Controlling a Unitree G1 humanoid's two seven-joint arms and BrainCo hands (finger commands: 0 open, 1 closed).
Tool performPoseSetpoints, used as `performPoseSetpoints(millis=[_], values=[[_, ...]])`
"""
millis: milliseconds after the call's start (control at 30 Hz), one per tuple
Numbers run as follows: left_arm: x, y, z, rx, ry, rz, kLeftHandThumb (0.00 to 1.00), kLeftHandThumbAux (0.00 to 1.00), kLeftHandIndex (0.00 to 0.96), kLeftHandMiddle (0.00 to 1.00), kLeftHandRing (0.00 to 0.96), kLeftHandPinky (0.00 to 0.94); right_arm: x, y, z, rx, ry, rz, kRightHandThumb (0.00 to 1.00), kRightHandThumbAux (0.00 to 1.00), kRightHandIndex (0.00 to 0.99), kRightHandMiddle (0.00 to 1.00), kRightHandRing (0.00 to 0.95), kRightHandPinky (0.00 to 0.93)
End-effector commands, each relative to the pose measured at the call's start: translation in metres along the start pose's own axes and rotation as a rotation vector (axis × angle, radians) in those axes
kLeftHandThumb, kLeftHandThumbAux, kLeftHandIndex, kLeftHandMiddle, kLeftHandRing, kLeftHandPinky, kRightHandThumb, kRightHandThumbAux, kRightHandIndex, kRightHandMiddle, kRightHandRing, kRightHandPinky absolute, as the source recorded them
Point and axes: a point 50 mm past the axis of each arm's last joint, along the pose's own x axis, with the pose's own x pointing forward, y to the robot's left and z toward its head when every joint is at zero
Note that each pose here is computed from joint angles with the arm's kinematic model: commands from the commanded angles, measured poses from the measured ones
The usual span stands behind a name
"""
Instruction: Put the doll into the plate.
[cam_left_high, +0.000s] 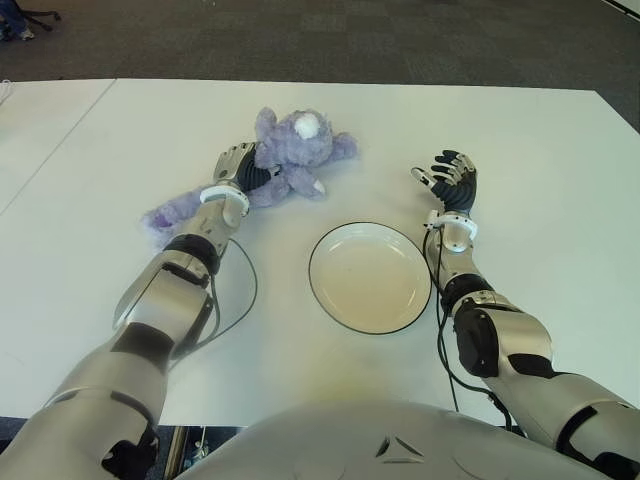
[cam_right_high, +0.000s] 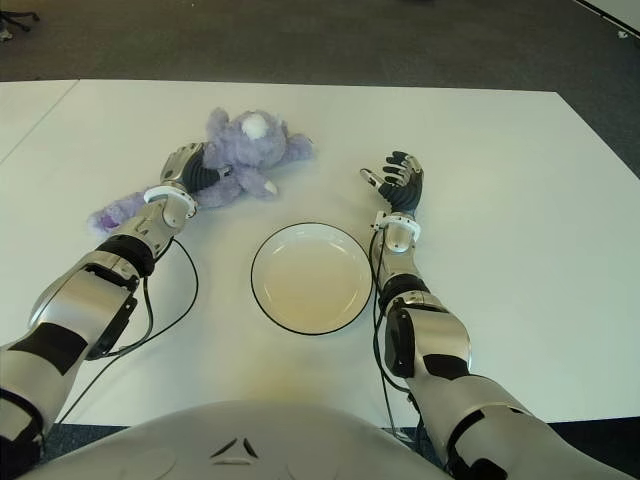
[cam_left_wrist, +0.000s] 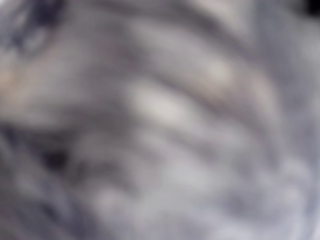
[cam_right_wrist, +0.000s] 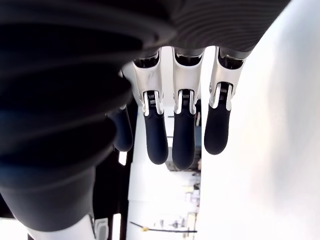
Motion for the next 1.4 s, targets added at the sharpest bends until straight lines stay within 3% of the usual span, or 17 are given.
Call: performPoseSetpoints(millis=[33, 100, 233, 433, 667, 833, 967, 1400], values=[[-0.008, -0.015, -0.011, 0.037, 0.086, -0.051, 0.749, 0.695, 0.441, 0.826, 0.825, 0.819, -0.082, -0.022, -0.094, -0.081, 0.426, -0.033, 0.000, 0.888, 0.288, 0.347, 0.385, 0.392], [-0.006, -0.013, -0.009, 0.036, 0.078, -0.041, 0.749, 0.695, 0.441, 0.827, 0.825, 0.818, -0.082, -0.022, -0.094, -0.081, 0.425, -0.033, 0.000, 0.888, 0.288, 0.347, 0.385, 0.393], [0.002, 0.007, 0.008, 0.016, -0.057, 0.075, 0.748, 0.695, 0.441, 0.839, 0.832, 0.830, -0.083, -0.021, -0.094, -0.077, 0.419, -0.031, 0.000, 0.880, 0.284, 0.343, 0.387, 0.405], [0.000, 0.014, 0.017, 0.035, -0.168, 0.159, 0.747, 0.696, 0.440, 0.875, 0.858, 0.854, -0.084, -0.021, -0.094, -0.079, 0.415, -0.026, 0.000, 0.873, 0.282, 0.343, 0.390, 0.404], [-0.003, 0.031, 0.038, 0.146, -0.344, 0.274, 0.738, 0.698, 0.437, 0.975, 0.904, 0.862, -0.085, -0.021, -0.094, -0.099, 0.406, -0.014, 0.000, 0.870, 0.276, 0.343, 0.392, 0.403], [-0.007, 0.046, 0.045, 0.158, -0.406, 0.312, 0.739, 0.697, 0.437, 0.977, 0.900, 0.853, -0.085, -0.021, -0.095, -0.104, 0.406, -0.013, 0.000, 0.872, 0.275, 0.343, 0.390, 0.400], [-0.022, 0.082, 0.062, 0.178, -0.523, 0.389, 0.740, 0.696, 0.437, 0.980, 0.900, 0.852, -0.086, -0.020, -0.095, -0.113, 0.414, -0.017, 0.000, 0.879, 0.284, 0.343, 0.384, 0.381], [-0.056, 0.110, 0.084, 0.230, -0.649, 0.488, 0.741, 0.693, 0.438, 0.968, 0.909, 0.866, -0.085, -0.018, -0.094, -0.121, 0.410, 0.006, 0.000, 0.871, 0.283, 0.342, 0.379, 0.383]])
